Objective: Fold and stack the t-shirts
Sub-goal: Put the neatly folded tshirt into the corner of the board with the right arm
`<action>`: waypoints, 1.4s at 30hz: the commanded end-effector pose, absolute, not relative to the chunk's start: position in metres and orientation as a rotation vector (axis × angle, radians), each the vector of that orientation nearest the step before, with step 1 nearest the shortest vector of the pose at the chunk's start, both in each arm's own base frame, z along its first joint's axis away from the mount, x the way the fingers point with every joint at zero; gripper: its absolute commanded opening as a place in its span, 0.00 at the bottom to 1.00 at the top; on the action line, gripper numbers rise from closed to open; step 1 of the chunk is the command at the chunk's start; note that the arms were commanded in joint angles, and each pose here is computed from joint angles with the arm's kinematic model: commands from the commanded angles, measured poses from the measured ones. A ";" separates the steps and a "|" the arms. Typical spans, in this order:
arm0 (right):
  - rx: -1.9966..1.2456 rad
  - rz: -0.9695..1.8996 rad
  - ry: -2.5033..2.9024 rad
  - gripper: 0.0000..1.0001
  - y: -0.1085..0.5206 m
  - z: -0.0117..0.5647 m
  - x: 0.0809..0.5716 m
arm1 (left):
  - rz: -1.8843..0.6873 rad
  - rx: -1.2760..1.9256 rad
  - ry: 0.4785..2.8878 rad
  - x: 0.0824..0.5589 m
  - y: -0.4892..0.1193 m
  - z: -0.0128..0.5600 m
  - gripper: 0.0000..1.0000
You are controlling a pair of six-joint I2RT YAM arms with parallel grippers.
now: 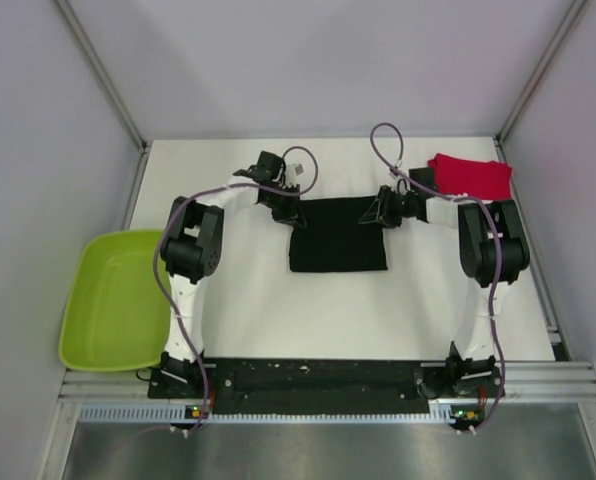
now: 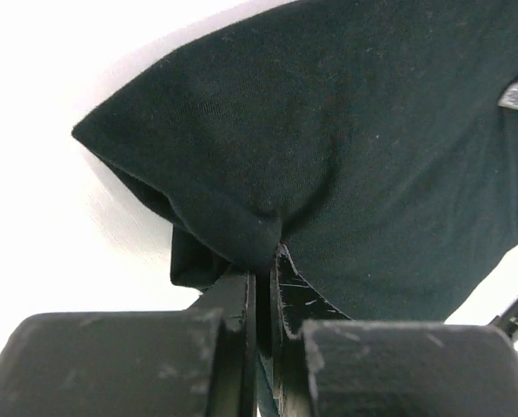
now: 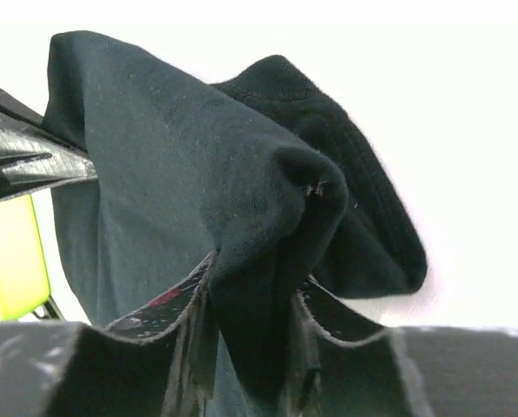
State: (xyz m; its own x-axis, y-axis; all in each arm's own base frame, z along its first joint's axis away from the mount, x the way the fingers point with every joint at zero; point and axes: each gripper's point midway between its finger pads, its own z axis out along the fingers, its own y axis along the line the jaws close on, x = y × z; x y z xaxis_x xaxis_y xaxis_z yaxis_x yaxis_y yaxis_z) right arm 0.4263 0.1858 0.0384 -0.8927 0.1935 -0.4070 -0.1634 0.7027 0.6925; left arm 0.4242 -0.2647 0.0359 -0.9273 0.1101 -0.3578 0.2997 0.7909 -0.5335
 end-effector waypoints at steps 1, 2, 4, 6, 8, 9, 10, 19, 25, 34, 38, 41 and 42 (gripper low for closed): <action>0.025 1.131 2.398 0.19 0.187 0.045 0.434 | -1.031 0.280 2.630 0.432 -0.271 0.042 0.00; 0.028 1.133 2.394 0.12 0.187 0.047 0.435 | -1.031 0.266 2.629 0.435 -0.267 0.043 0.00; 0.037 1.124 2.377 0.00 0.180 0.053 0.439 | -1.022 0.245 2.621 0.440 -0.259 0.044 0.00; 0.033 1.117 2.359 0.00 0.175 0.061 0.443 | -1.028 0.247 2.610 0.443 -0.254 0.045 0.00; 0.003 1.099 2.365 0.00 0.172 0.066 0.443 | -1.052 0.276 2.603 0.441 -0.257 0.044 0.02; -0.016 1.088 2.383 0.00 0.171 0.067 0.442 | -1.055 0.280 2.611 0.438 -0.258 0.042 0.12; -0.033 1.074 2.388 0.00 0.169 0.069 0.442 | -1.051 0.282 2.620 0.437 -0.258 0.037 0.28; -0.281 0.702 2.539 0.00 0.124 0.074 0.442 | -0.772 0.306 2.604 0.453 -0.209 0.057 0.99; -0.318 0.371 2.554 0.00 0.067 0.100 0.464 | -0.565 0.357 2.527 0.469 -0.177 0.087 0.99; -0.386 -0.062 2.496 0.00 0.000 0.153 0.506 | -0.482 0.410 2.462 0.473 -0.168 0.111 0.99; -0.370 -0.206 2.434 0.00 -0.020 0.183 0.524 | -0.471 0.407 2.466 0.474 -0.166 0.109 0.99; -0.329 -0.307 2.417 0.00 -0.047 0.197 0.530 | -0.453 0.433 2.464 0.474 -0.164 0.107 0.99; -0.333 -0.336 2.415 0.00 -0.052 0.200 0.530 | -0.450 0.435 2.464 0.475 -0.164 0.107 0.99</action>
